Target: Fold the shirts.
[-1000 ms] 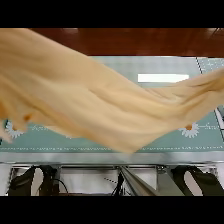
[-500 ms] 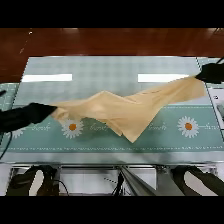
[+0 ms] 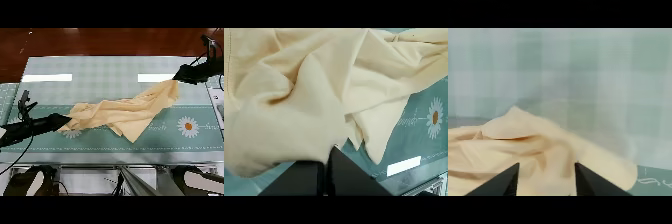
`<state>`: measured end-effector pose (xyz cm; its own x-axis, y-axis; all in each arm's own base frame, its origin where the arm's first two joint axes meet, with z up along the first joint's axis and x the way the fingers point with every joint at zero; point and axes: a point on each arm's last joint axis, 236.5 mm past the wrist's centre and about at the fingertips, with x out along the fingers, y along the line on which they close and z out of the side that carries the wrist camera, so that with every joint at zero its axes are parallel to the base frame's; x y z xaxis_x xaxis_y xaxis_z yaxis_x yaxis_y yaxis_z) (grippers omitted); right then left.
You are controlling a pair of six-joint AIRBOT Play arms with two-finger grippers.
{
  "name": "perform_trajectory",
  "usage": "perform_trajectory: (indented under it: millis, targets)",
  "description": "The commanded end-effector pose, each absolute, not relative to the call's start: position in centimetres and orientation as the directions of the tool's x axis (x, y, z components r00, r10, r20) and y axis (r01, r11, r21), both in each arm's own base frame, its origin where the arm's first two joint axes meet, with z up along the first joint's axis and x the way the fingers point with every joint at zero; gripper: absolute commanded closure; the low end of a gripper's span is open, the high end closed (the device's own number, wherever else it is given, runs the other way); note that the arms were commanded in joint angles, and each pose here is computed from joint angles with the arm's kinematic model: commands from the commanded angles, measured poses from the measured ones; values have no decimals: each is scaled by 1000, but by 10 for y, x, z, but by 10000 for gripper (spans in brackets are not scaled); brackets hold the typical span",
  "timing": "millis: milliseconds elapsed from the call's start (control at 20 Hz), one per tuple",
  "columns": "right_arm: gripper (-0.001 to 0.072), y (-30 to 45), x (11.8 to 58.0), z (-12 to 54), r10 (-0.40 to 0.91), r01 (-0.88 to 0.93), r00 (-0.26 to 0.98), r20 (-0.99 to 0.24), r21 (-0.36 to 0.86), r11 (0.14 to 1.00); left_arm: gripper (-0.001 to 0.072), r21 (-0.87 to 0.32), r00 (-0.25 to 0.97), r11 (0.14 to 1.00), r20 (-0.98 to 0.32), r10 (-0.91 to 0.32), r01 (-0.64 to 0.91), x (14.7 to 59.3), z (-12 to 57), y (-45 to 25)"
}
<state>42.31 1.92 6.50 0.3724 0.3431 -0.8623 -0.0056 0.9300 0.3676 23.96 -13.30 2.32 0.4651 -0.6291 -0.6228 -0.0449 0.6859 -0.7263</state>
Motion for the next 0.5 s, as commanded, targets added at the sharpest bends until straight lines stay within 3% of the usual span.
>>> perform_trajectory:
  millis: [0,200,350,450]
  targets:
    - [280,13,409,87,354,-50,339,-872,360,932,676,-723,455,689,-632,-628,-53,241,14,-135]
    - [288,-32,347,80,146,2,244,-959,151,989,676,-717,451,696,-632,-630,-32,241,14,-137]
    - [285,14,290,35,313,50,201,-928,328,943,676,-715,450,698,-632,-631,-26,240,14,-137]
    - [277,71,249,4,514,111,164,-842,533,839,675,-714,450,700,-632,-631,-22,240,14,-137]
